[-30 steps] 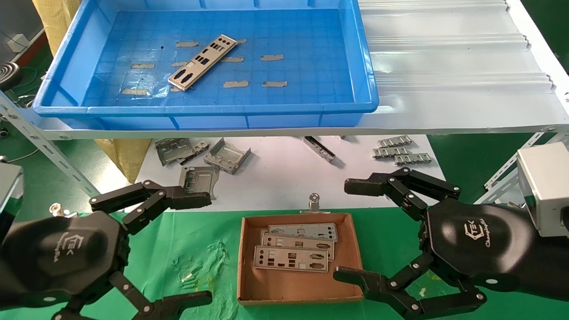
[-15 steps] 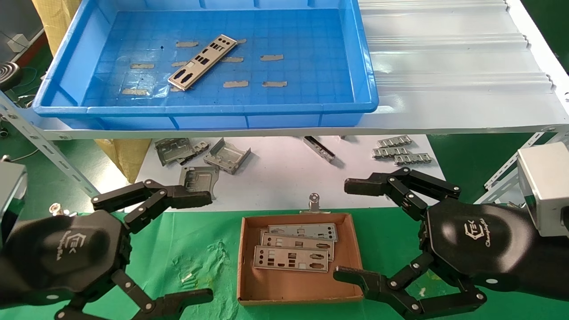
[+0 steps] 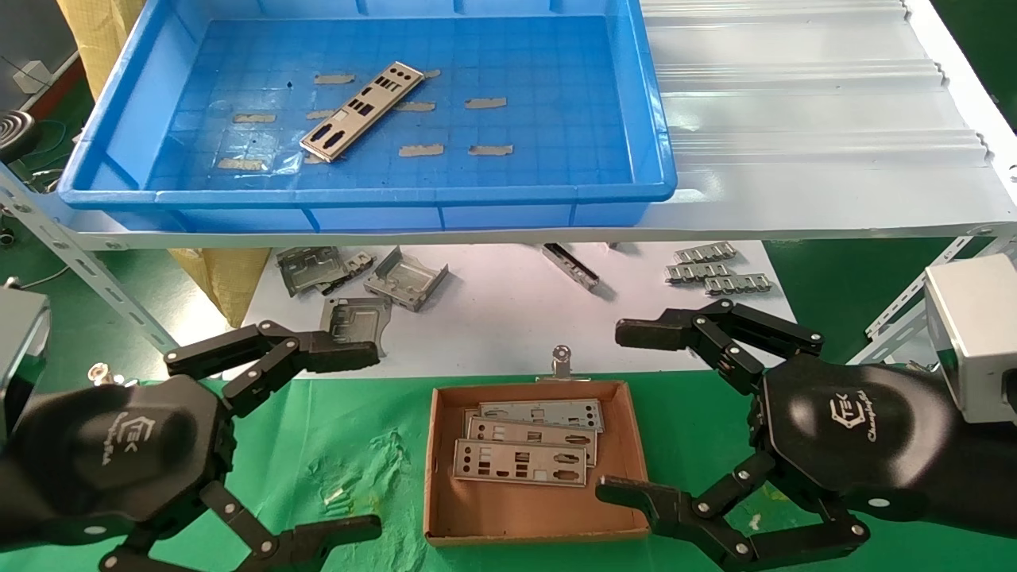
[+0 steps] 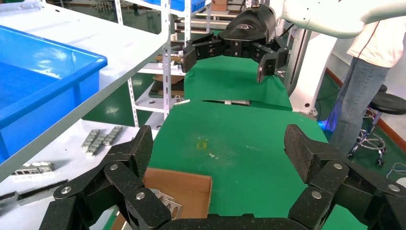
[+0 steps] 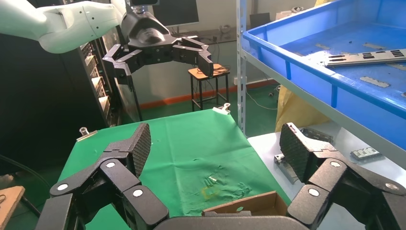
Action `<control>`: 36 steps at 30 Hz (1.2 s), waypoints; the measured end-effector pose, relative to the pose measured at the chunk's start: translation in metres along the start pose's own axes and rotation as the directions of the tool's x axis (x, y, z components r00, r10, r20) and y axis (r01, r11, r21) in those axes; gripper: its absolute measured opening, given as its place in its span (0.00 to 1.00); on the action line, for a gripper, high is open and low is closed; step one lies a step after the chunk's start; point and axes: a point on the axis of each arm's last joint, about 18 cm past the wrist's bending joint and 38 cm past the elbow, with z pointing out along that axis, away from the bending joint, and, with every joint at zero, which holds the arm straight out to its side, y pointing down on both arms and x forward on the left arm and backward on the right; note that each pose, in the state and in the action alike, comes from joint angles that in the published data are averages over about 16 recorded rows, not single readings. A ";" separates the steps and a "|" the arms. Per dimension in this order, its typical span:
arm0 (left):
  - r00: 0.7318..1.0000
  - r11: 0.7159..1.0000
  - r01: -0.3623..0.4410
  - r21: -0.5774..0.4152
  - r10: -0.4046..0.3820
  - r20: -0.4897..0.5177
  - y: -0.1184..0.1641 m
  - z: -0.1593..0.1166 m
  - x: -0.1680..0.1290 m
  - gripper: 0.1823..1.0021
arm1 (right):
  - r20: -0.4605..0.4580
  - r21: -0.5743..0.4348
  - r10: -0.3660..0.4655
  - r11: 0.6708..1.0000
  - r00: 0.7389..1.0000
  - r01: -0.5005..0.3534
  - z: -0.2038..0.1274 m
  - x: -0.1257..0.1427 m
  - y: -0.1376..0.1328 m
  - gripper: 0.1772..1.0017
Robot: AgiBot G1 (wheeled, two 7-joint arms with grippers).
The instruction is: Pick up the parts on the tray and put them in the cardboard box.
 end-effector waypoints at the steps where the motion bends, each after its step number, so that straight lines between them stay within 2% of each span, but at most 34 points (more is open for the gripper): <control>1: 1.000 1.000 0.000 0.000 0.000 0.000 0.000 0.000 0.000 1.00 | 0.000 0.000 0.000 1.000 1.000 0.000 0.000 0.000 0.000 1.00; 36: 1.000 1.000 0.000 0.000 0.000 0.000 0.000 0.000 0.000 1.00 | 0.000 0.000 0.000 1.000 1.000 0.000 0.000 0.000 0.000 1.00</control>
